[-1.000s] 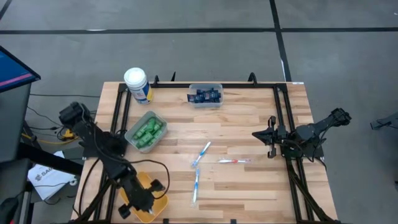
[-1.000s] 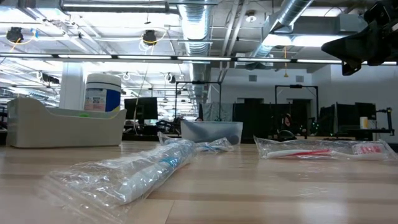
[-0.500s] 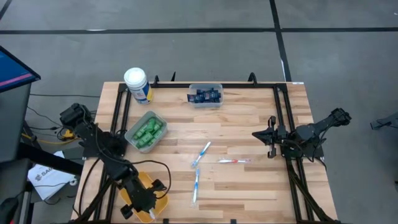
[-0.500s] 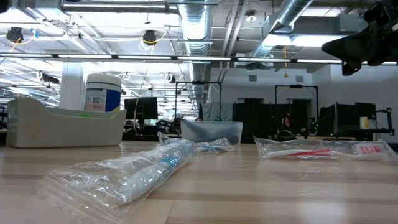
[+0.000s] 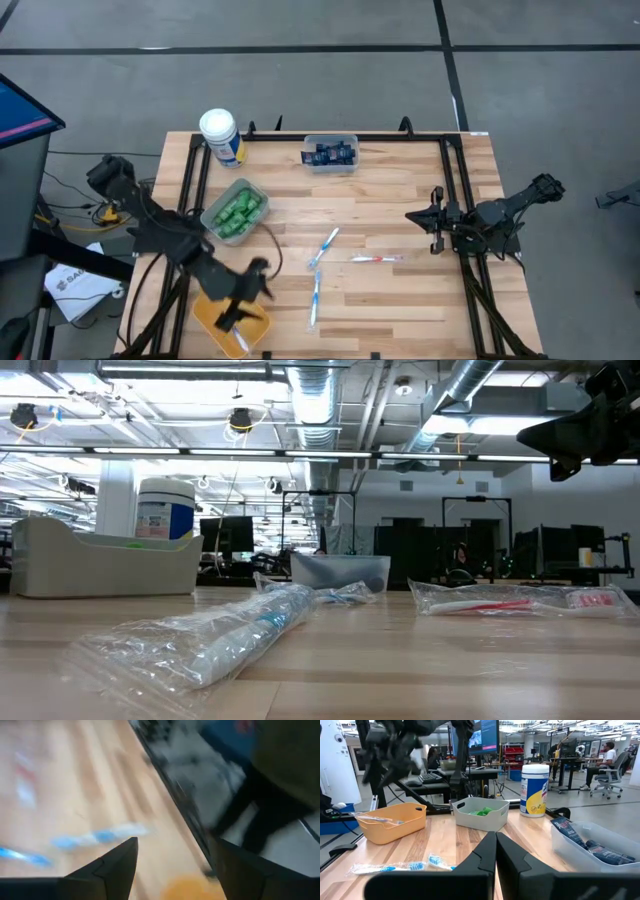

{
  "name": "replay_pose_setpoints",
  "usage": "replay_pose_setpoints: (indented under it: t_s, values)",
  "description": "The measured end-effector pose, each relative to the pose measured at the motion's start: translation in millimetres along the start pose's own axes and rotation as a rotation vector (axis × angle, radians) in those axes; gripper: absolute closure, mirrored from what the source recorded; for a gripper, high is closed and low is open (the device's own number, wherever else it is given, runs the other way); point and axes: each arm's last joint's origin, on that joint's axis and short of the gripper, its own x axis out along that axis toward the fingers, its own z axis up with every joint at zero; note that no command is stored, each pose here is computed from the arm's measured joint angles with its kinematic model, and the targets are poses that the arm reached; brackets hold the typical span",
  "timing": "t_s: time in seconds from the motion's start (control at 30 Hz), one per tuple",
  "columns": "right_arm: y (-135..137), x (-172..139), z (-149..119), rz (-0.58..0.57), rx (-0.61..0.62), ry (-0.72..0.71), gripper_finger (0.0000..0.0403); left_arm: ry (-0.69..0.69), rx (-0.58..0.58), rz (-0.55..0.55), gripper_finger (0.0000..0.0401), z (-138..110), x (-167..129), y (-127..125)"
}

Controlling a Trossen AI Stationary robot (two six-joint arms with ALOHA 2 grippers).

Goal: Pick & Place Travel size toiletries
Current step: Put the blue toothbrush into the orange bin

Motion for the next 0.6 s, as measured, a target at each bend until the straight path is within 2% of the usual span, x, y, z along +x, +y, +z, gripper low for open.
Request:
replay_pose_setpoints:
  t_s: [0.13, 0.3, 0.43, 0.6]
  values:
    - [0, 0, 0, 0.000, 0.000, 0.000, 0.0403, -0.134, -0.036, 0.155, 0.0163, 29, -16, 25]
    - [0, 0, 0, 0.000, 0.000, 0.000, 0.0403, -0.227, -0.167, 0.401, 0.0171, 54, -19, 64]
    - [0, 0, 0, 0.000, 0.000, 0.000, 0.0403, -0.194, -0.221, 0.565, 0.0171, 56, -3, 99]
    - [0, 0, 0, 0.000, 0.000, 0.000, 0.0403, -0.108, -0.312, 0.664, 0.0171, 48, 32, 134]
